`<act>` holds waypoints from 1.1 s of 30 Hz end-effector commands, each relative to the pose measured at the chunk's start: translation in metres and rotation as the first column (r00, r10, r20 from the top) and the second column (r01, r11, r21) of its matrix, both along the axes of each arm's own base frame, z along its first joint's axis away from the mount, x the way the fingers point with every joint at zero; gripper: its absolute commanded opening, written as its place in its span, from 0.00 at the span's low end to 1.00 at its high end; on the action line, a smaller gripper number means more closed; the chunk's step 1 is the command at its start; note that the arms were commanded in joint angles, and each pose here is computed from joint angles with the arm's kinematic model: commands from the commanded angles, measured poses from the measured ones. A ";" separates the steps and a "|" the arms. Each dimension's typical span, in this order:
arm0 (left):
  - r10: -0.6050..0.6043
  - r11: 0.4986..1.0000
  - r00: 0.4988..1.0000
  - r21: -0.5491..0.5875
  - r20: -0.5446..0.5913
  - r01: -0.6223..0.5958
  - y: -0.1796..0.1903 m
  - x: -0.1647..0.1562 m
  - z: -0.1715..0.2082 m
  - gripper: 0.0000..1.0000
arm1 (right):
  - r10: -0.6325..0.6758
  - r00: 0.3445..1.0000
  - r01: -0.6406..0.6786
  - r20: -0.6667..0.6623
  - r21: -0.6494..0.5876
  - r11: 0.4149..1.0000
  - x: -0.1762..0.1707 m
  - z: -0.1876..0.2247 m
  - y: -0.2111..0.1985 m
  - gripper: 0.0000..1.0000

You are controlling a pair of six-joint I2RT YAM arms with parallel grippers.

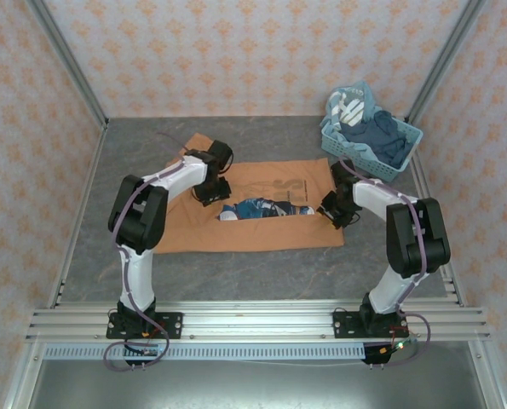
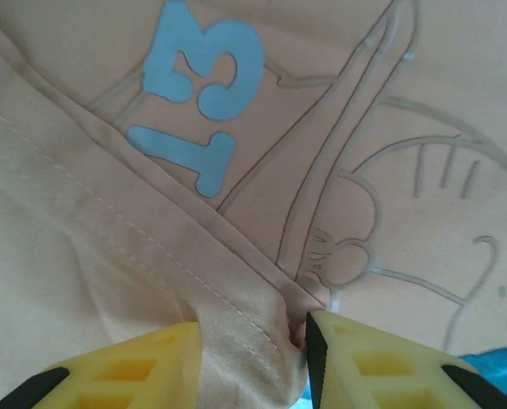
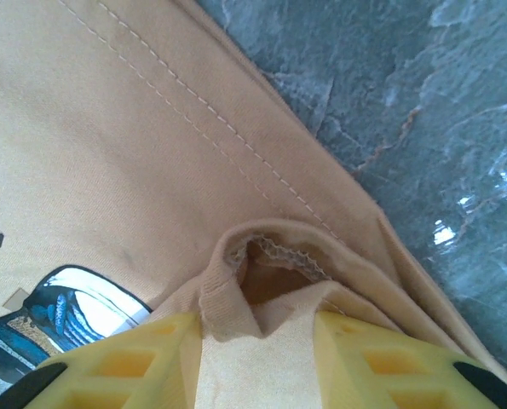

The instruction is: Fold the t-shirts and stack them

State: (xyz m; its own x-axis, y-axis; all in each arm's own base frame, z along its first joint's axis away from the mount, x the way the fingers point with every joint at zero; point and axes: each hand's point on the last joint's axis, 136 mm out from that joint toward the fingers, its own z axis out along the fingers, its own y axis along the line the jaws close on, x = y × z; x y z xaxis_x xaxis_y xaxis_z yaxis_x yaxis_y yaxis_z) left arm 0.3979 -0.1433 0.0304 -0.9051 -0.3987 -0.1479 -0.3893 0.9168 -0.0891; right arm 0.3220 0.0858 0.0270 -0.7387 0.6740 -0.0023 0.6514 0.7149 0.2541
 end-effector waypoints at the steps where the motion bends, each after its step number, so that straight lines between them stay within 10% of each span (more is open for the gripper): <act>1: -0.066 0.998 0.998 0.008 -0.006 0.066 -0.014 0.000 0.005 0.35 | -0.002 1.000 0.003 0.016 -0.031 1.000 0.000 0.013 -0.007 0.39; 23: -0.181 0.981 0.983 -0.078 -0.005 0.180 -0.055 -0.003 -0.003 0.22 | -0.041 0.996 0.045 0.079 -0.047 0.998 0.013 0.029 -0.012 0.38; 33: -0.145 0.988 0.979 -0.033 0.143 0.151 -0.040 -0.002 0.059 0.56 | -0.107 0.994 0.109 0.025 -0.105 0.988 0.019 0.008 -0.025 0.24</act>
State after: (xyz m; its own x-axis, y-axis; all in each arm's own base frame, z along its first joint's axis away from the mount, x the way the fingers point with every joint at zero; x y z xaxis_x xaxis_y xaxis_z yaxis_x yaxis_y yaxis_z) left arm 0.3920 -0.1933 0.0423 -0.9546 -0.2532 -0.1567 -0.2288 0.9605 -0.1583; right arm 0.3369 0.0754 0.0380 -0.6971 0.7146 -0.0580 0.6853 0.6880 0.2388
